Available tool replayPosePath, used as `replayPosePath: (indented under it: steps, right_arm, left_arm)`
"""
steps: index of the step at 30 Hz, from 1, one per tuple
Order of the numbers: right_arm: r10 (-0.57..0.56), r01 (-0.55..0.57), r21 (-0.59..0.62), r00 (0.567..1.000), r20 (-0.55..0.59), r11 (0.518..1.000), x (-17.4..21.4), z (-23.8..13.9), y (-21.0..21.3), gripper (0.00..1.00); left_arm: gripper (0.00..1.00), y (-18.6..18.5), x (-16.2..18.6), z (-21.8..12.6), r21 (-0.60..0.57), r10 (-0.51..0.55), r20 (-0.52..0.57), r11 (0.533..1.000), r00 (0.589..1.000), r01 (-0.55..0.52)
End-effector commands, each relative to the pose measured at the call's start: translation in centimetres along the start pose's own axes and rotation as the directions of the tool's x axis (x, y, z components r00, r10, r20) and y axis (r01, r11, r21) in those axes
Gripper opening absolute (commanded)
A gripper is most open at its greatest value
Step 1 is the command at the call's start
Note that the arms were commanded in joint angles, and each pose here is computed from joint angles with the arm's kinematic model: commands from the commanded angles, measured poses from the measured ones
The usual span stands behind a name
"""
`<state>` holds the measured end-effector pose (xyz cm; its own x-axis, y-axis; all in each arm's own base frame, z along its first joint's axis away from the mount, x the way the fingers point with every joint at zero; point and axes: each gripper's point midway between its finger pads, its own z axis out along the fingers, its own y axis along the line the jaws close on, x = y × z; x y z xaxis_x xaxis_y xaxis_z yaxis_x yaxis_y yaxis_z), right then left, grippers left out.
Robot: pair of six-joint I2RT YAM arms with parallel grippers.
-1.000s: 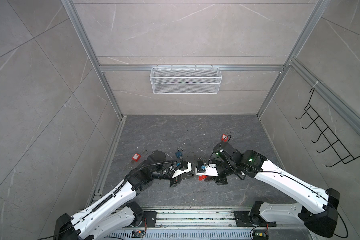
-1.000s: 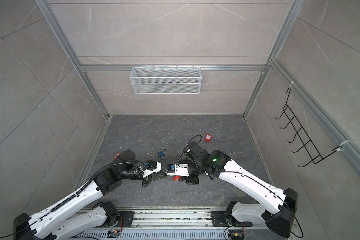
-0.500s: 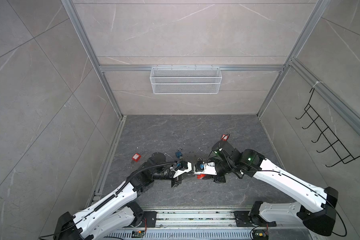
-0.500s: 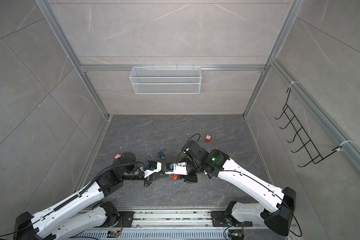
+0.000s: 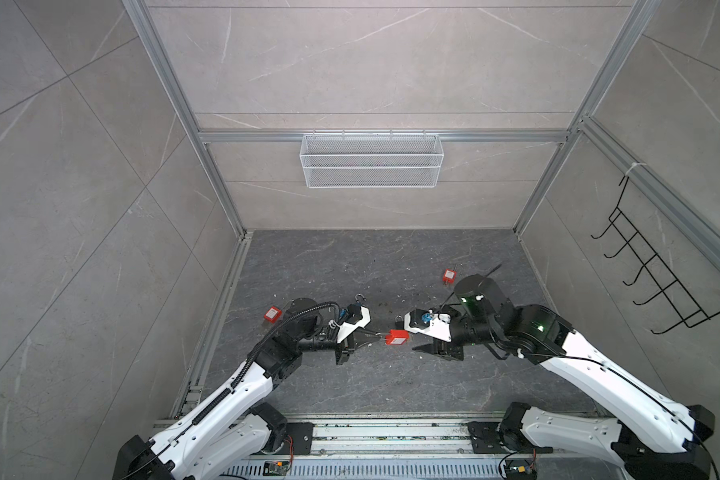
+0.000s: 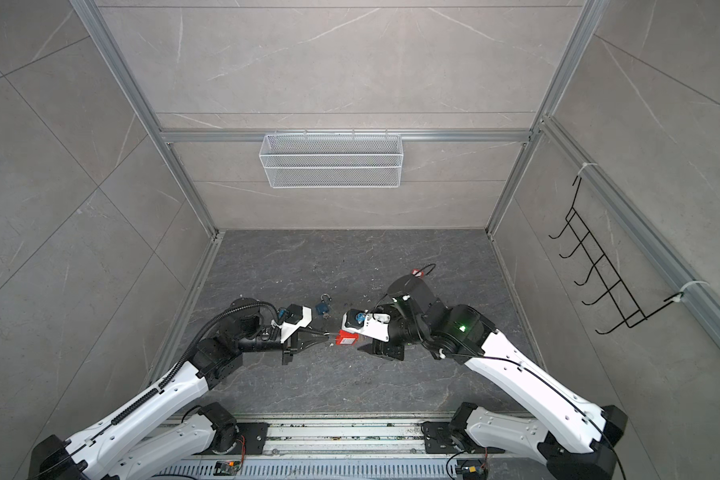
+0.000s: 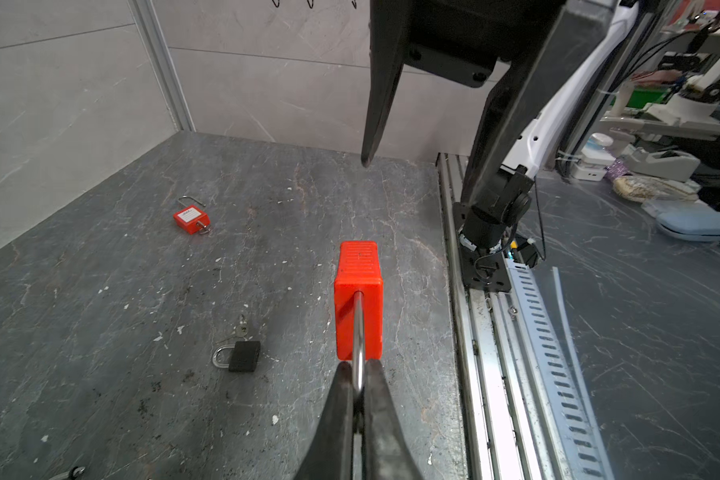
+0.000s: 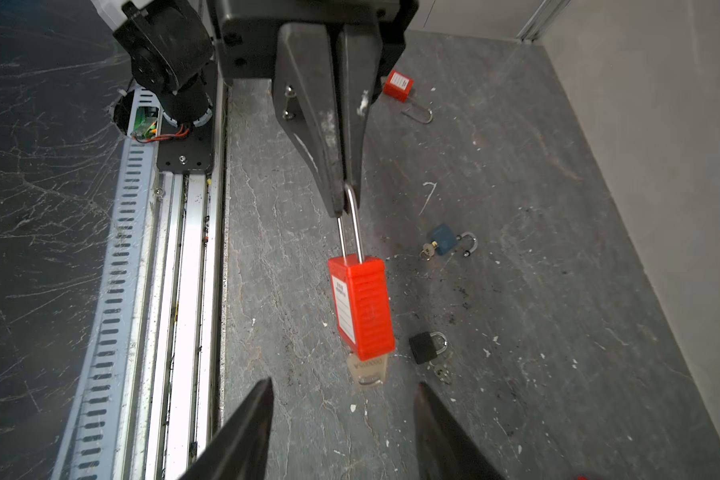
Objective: Lock with the key
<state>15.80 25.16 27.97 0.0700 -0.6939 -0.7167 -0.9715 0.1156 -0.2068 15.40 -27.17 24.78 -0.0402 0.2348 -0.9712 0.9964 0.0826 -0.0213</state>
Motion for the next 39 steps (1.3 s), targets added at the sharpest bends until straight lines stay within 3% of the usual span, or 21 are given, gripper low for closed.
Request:
replayPosePath:
  steps: [1,7,18,24,28,33,39]
  right_arm:
    - [0.077,-0.081,-0.026,0.990,-0.117,0.996,2.6,-0.3,0.7,0.55]
    - [0.107,-0.126,-0.058,0.959,-0.262,0.990,4.8,0.6,0.7,0.51]
    - [0.145,-0.169,-0.094,0.965,-0.220,0.981,4.0,4.5,-0.3,0.50]
    - [0.154,-0.157,-0.003,0.972,-0.178,0.988,4.4,5.7,-1.8,0.46]
    - [0.102,-0.097,0.044,0.984,-0.148,0.994,5.0,5.2,-1.8,0.46]
    - [-0.001,-0.008,-0.056,0.987,-0.159,0.998,6.1,2.8,1.3,0.45]
    - [-0.011,-0.002,-0.101,0.992,-0.124,0.995,5.0,0.8,2.6,0.38]
  left_arm:
    - [0.00,-1.6,-3.3,-0.6,0.094,0.048,0.091,0.994,0.995,-0.056]
    - [0.00,-2.3,-3.7,-0.5,0.147,0.026,0.095,0.988,0.995,-0.039]
    - [0.00,-3.1,-4.3,-0.4,0.179,-0.004,0.124,0.984,0.992,-0.019]
    - [0.00,-3.0,-4.6,-0.4,0.176,-0.007,0.139,0.984,0.990,-0.018]
    - [0.00,-2.7,-4.4,-0.4,0.152,-0.003,0.138,0.988,0.990,-0.018]
    - [0.00,-2.4,-4.3,-0.5,0.123,0.027,0.117,0.992,0.993,-0.042]
    - [0.00,-2.5,-3.7,-0.2,0.143,0.018,0.092,0.989,0.996,-0.031]
